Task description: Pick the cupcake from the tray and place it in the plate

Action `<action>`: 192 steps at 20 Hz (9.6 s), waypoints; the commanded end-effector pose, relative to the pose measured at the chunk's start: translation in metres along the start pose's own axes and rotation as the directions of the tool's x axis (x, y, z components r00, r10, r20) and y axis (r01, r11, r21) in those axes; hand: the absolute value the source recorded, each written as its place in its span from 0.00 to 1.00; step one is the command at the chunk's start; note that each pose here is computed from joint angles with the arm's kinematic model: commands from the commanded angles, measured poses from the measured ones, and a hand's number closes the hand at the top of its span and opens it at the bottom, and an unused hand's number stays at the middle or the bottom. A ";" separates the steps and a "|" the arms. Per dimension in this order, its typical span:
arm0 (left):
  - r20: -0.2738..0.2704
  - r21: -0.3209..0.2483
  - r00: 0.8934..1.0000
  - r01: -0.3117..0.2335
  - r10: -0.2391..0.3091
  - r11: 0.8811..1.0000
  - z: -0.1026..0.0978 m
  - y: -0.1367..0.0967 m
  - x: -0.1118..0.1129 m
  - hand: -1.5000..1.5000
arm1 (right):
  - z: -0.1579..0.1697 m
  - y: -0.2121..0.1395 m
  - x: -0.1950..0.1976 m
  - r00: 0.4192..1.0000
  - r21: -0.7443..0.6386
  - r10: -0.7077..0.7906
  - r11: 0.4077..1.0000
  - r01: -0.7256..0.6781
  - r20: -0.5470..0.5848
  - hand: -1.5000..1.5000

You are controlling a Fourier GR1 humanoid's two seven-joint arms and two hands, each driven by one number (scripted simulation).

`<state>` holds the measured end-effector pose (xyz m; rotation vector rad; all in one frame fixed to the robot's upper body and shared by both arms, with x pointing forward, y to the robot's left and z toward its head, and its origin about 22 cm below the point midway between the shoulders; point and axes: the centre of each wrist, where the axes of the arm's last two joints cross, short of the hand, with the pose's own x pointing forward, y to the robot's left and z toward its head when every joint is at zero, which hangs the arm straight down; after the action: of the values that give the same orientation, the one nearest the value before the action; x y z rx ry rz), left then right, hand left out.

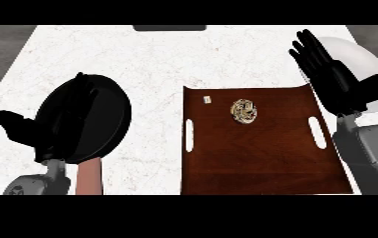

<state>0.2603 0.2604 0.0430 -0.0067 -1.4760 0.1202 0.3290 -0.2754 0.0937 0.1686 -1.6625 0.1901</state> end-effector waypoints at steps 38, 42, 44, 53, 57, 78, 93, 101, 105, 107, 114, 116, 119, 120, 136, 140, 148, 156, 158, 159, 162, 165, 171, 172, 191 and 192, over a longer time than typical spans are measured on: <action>-0.279 -0.077 0.952 0.110 -0.128 0.991 0.028 0.003 -0.076 0.50 | -0.007 0.023 0.049 0.587 0.174 0.793 0.609 -0.774 -0.165 0.00; -0.283 -0.083 0.952 0.095 -0.115 0.992 0.024 -0.015 -0.077 0.50 | -0.015 0.045 0.038 0.547 0.177 0.816 0.576 -0.798 -0.189 0.00; -0.282 -0.074 0.954 0.087 -0.104 0.993 0.009 -0.008 -0.077 0.50 | -0.012 0.048 0.034 0.532 0.197 0.824 0.564 -0.802 -0.195 0.00; -0.292 -0.065 0.951 0.081 -0.096 0.995 0.035 0.010 -0.080 0.50 | 0.003 0.056 -0.009 0.552 0.293 0.798 0.603 -0.742 -0.243 0.00; -0.287 -0.058 0.954 0.077 -0.091 0.995 0.030 -0.016 -0.083 0.50 | -0.001 0.079 -0.006 0.527 0.304 0.810 0.586 -0.751 -0.258 0.00; -0.281 -0.075 0.952 0.100 -0.117 0.992 0.022 -0.027 -0.082 0.50 | -0.039 0.091 -0.049 0.386 0.377 0.874 0.478 -0.793 -0.297 0.00; -0.281 -0.076 0.953 0.093 -0.111 0.993 0.021 0.003 -0.069 0.50 | -0.010 0.095 -0.057 0.368 0.184 0.925 0.380 -0.907 -0.096 1.00; -0.216 -0.104 0.969 0.100 -0.120 0.990 0.013 -0.017 -0.054 0.50 | -0.073 -0.008 0.007 0.416 -0.336 0.493 0.245 -0.909 -0.764 1.00; -0.194 -0.156 0.971 0.108 -0.137 0.982 0.009 -0.028 -0.046 0.50 | -0.086 -0.039 0.040 0.451 -0.462 0.299 0.036 -0.886 -0.841 1.00; -0.199 -0.166 0.970 0.108 -0.140 0.980 0.008 -0.030 -0.045 0.50 | -0.092 -0.047 0.057 0.504 -0.527 0.220 -0.056 -0.848 -0.835 1.00; -0.204 -0.211 0.968 0.104 -0.148 0.972 0.003 -0.042 -0.043 0.50 | -0.096 -0.076 0.079 0.614 -0.599 0.047 -0.286 -0.748 -0.788 1.00; -0.193 -0.213 0.971 0.101 -0.143 0.972 -0.001 -0.051 -0.041 0.50 | -0.096 -0.082 0.085 0.650 -0.625 0.046 -0.334 -0.706 -0.759 1.00; -0.198 -0.191 0.968 0.114 -0.152 0.975 0.001 -0.039 -0.043 0.50 | -0.090 -0.092 0.080 0.685 -0.641 0.044 -0.400 -0.655 -0.727 1.00; -0.209 -0.209 0.965 0.114 -0.159 0.971 0.000 -0.045 -0.043 0.50 | -0.090 -0.093 0.076 0.686 -0.640 0.047 -0.411 -0.649 -0.726 1.00; -0.248 -0.125 0.960 0.103 -0.131 0.987 0.009 -0.024 -0.058 0.50 | -0.024 -0.149 0.008 0.644 -0.458 -0.071 -0.644 -0.613 -0.762 1.00; -0.258 -0.115 0.958 0.099 -0.126 0.988 0.013 -0.027 -0.059 0.50 | -0.006 -0.156 -0.012 0.656 -0.445 -0.092 -0.664 -0.601 -0.749 1.00; -0.244 -0.119 0.962 0.097 -0.124 0.988 0.019 -0.016 -0.068 0.50 | 0.014 -0.160 -0.058 0.577 -0.402 -0.402 -0.442 -0.802 -0.711 0.00; -0.240 -0.121 0.964 0.088 -0.115 0.989 0.017 -0.031 -0.072 0.50 | 0.008 -0.164 -0.056 0.736 -0.574 -0.209 -0.505 -0.645 -0.644 0.00; -0.262 -0.106 0.956 0.105 -0.130 0.989 0.014 -0.028 -0.067 0.50 | 0.022 -0.155 -0.080 0.757 -0.580 -0.139 -0.560 -0.592 -0.638 0.00; -0.269 -0.107 0.957 0.084 -0.110 0.991 0.016 -0.017 -0.067 0.50 | 0.017 -0.152 -0.076 0.793 -0.609 -0.090 -0.590 -0.530 -0.603 0.00; -0.267 -0.114 0.958 0.078 -0.106 0.990 0.018 -0.021 -0.073 0.50 | 0.017 -0.155 -0.069 0.847 -0.631 -0.040 -0.648 -0.426 -0.531 0.00; -0.263 -0.091 0.957 0.102 -0.123 0.991 0.021 -0.025 -0.076 0.50 | 0.011 -0.149 -0.065 0.873 -0.651 -0.036 -0.651 -0.389 -0.486 0.00; -0.288 -0.071 0.953 0.080 -0.097 0.994 0.029 -0.001 -0.072 0.50 | -0.010 -0.087 -0.083 0.913 -0.764 -0.003 -0.546 -0.343 -0.408 0.00; -0.282 -0.073 0.955 0.079 -0.096 0.994 0.029 -0.007 -0.080 0.50 | -0.023 -0.088 -0.067 0.931 -0.788 0.006 -0.534 -0.306 -0.366 0.00; -0.292 -0.083 0.949 0.095 -0.115 0.992 0.036 -0.004 -0.088 0.50 | -0.001 0.014 -0.125 0.887 -0.842 -0.026 -0.305 -0.446 -0.461 0.00; -0.287 -0.055 0.951 0.104 -0.116 0.993 0.019 -0.012 -0.073 0.50 | 0.001 0.016 -0.124 0.902 -0.854 -0.029 -0.311 -0.417 -0.430 0.00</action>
<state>0.2423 0.2449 -0.0096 0.0167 -1.2685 -0.0169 0.3376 -0.2677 -0.0302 -1.5118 -0.9579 -0.9559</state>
